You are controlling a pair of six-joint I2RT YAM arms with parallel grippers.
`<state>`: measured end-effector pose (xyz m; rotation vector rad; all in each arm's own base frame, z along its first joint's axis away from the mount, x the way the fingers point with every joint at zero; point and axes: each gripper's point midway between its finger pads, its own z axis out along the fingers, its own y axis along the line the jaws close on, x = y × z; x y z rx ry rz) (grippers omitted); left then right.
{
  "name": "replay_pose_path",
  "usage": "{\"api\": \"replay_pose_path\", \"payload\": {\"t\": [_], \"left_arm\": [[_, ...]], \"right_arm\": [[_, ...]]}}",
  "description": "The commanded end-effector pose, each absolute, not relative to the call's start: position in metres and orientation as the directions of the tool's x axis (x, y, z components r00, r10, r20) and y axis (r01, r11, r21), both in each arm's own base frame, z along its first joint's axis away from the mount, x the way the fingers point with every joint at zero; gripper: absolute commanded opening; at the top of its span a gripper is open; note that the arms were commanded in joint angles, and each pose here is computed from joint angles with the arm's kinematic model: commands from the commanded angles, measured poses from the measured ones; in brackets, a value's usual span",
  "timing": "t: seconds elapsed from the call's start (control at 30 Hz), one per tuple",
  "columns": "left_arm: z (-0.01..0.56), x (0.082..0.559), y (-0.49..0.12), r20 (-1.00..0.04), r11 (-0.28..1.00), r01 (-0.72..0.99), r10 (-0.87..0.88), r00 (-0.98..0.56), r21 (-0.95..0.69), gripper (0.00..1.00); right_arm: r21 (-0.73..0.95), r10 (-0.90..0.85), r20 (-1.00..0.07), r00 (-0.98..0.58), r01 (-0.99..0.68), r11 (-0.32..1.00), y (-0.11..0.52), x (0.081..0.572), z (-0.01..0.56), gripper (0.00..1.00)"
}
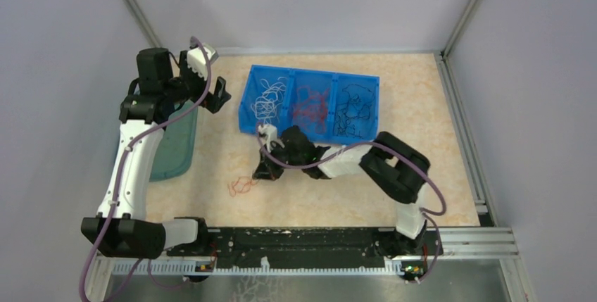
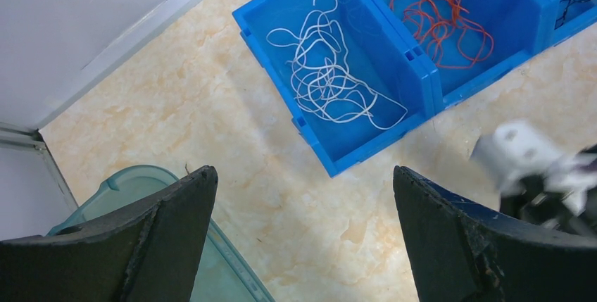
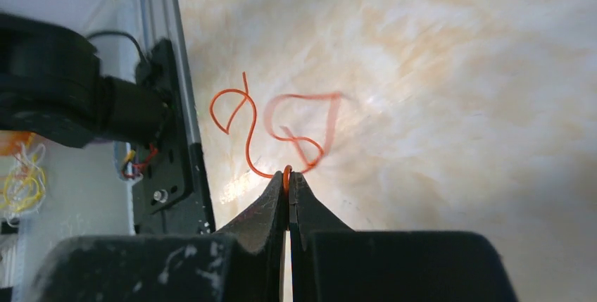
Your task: Untangle the cables
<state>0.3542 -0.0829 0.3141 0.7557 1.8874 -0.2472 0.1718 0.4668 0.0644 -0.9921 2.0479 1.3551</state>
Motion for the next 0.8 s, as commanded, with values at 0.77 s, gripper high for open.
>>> {"api": "replay_pose_path", "payload": {"t": [0.77], "left_arm": [[0.286, 0.336, -0.085, -0.882, 0.769, 0.623, 0.384, -0.273, 0.142, 1.00]], "right_arm": [[0.119, -0.058, -0.967, -0.249, -0.640, 0.759, 0.264, 0.391, 0.280, 0.02]]}}
